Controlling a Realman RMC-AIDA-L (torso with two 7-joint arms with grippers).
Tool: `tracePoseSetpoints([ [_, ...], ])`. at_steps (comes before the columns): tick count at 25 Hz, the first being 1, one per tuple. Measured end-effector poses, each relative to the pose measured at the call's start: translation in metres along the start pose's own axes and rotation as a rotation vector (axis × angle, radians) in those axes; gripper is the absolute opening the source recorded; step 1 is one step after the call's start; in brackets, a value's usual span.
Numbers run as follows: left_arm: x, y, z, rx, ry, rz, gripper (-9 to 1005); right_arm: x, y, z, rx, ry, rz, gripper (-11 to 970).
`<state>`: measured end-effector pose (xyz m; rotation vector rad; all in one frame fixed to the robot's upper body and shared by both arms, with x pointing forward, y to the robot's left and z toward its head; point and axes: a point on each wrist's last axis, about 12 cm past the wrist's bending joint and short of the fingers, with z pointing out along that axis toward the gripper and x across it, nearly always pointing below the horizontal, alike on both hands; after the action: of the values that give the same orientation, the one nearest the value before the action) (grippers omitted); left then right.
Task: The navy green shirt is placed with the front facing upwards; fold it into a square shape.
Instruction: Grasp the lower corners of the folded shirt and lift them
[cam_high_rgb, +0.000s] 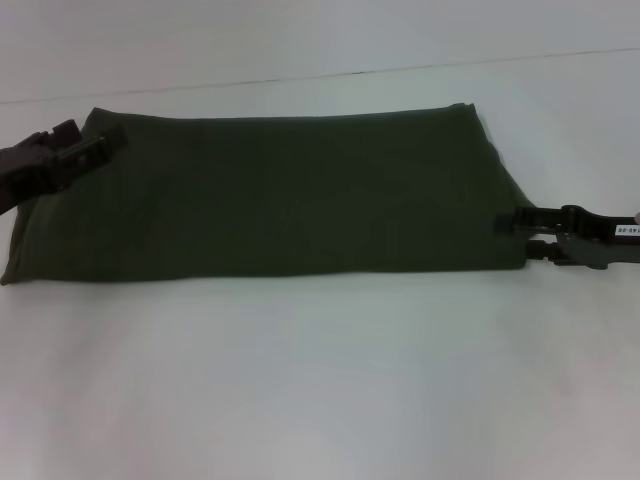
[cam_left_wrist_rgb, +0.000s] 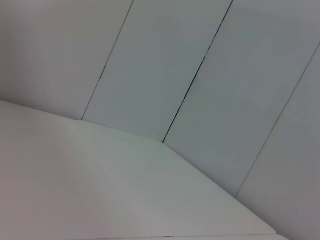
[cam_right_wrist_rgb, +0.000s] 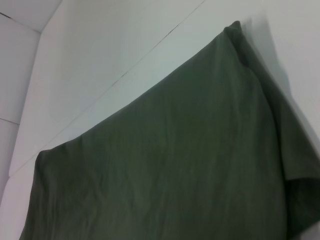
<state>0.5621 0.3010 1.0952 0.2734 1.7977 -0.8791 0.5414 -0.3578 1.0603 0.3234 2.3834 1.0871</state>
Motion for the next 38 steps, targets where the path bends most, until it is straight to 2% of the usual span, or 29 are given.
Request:
tracePoseSetpoints([
  [20, -0.0018, 0.0020, -0.0007, -0.015, -0.002, 0.009, 899, 0.0054, -0.0003, 0.0085, 0.008, 0.015, 0.015, 715],
  [31, -0.0010, 0.0039, -0.0033, -0.027, -0.007, 0.006, 901, 0.0068, -0.0066, 0.0074, 0.047, 0.016, 0.016, 265],
  [34, -0.0003, 0.0039, -0.0034, -0.028, -0.003, 0.006, 901, 0.0054, -0.0059, 0.0073, 0.047, 0.015, 0.013, 34],
  [38, -0.0002, 0.0042, -0.0035, -0.030, -0.002, 0.006, 900, 0.0044, -0.0060, 0.0066, 0.046, 0.011, 0.014, 9],
])
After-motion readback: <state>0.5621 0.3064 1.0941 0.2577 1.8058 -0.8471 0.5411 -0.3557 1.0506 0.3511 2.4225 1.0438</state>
